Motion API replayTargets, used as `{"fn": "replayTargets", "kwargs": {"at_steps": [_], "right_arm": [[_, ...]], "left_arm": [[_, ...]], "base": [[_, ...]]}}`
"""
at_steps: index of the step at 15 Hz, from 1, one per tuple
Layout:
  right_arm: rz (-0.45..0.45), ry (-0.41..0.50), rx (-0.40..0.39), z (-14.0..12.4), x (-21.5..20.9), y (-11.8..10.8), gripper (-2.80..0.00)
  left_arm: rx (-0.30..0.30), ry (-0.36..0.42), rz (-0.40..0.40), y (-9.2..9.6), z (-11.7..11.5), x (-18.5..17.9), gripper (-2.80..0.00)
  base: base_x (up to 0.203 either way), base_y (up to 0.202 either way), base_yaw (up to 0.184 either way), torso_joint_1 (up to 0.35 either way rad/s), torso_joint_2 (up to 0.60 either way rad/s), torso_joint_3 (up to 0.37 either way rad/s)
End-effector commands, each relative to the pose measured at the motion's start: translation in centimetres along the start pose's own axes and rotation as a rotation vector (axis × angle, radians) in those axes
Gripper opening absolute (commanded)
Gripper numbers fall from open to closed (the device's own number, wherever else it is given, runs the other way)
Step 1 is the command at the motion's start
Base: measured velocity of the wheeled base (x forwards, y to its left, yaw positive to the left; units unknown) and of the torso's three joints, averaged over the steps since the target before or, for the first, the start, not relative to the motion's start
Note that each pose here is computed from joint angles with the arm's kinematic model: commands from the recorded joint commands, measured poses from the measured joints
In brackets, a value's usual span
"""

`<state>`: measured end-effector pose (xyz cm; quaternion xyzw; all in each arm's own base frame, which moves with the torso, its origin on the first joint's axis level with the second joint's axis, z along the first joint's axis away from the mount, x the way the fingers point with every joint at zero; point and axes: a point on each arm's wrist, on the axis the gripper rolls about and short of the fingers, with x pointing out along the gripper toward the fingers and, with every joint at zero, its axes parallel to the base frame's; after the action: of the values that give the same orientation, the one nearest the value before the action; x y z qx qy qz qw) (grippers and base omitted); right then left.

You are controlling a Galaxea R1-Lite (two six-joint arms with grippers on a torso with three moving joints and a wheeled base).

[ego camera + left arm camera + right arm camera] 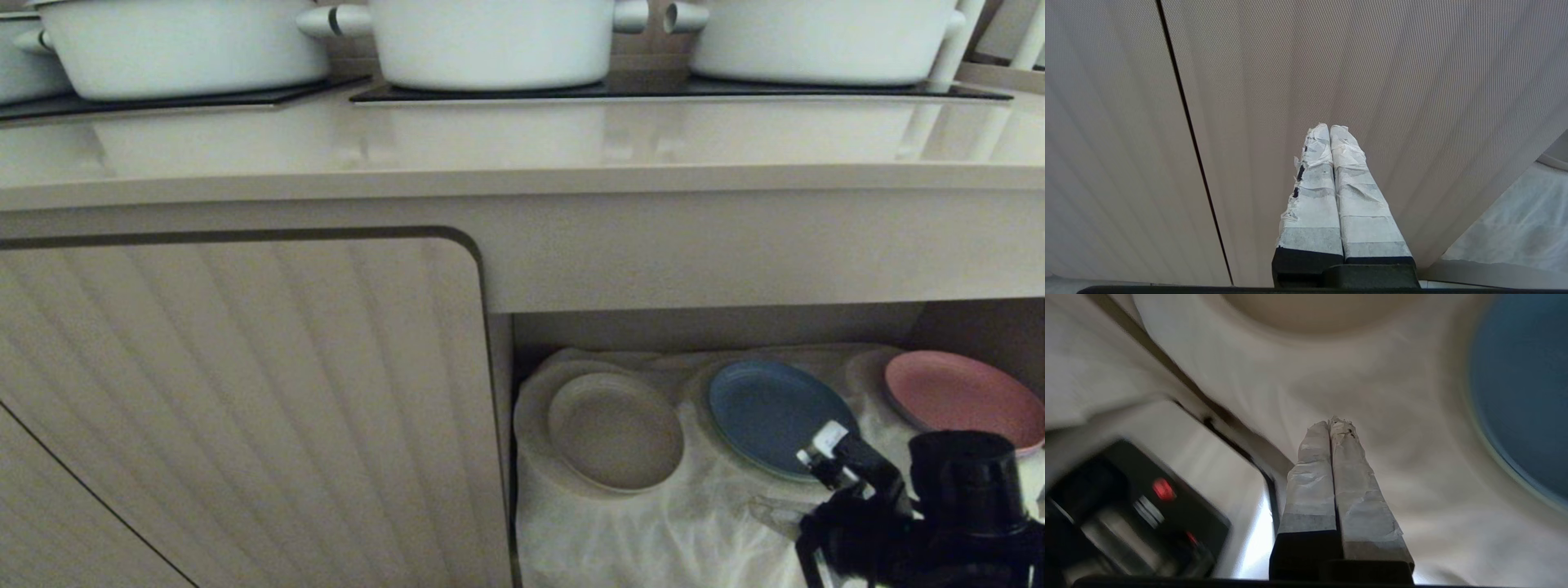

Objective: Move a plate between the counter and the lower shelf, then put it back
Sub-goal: Pick up the plate in the cupboard

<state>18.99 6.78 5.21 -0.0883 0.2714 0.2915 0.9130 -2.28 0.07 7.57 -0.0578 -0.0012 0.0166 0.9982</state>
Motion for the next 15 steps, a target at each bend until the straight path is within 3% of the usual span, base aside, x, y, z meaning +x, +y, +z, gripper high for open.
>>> {"fn": "replayTargets", "kwargs": {"at_steps": [1,4,8,15], "right_arm": [[0.034,0.026,0.027,-0.7,2.6,0.2,-2.80],[0.035,0.005,0.043,-0.7,4.0,0.0,-2.80],[0.044,-0.035,0.169,0.7,5.1,-0.2,-2.80],[0.052,-0.011,0.278,2.4,6.7,-0.6,-2.80]], "left_arm": [[-0.001,-0.001,0.000,0.0,0.0,0.0,-2.80],[-0.002,-0.001,0.000,0.0,0.0,0.0,-2.80],[-0.002,0.000,0.001,0.0,0.0,0.0,-2.80],[-0.001,-0.001,0.000,0.0,0.0,0.0,-2.80]], "base": [[0.000,0.000,0.000,0.000,0.00,0.000],[0.000,0.000,0.000,0.000,0.00,0.000],[0.000,0.000,0.000,0.000,0.00,0.000],[0.000,0.000,0.000,0.000,0.00,0.000]]}}
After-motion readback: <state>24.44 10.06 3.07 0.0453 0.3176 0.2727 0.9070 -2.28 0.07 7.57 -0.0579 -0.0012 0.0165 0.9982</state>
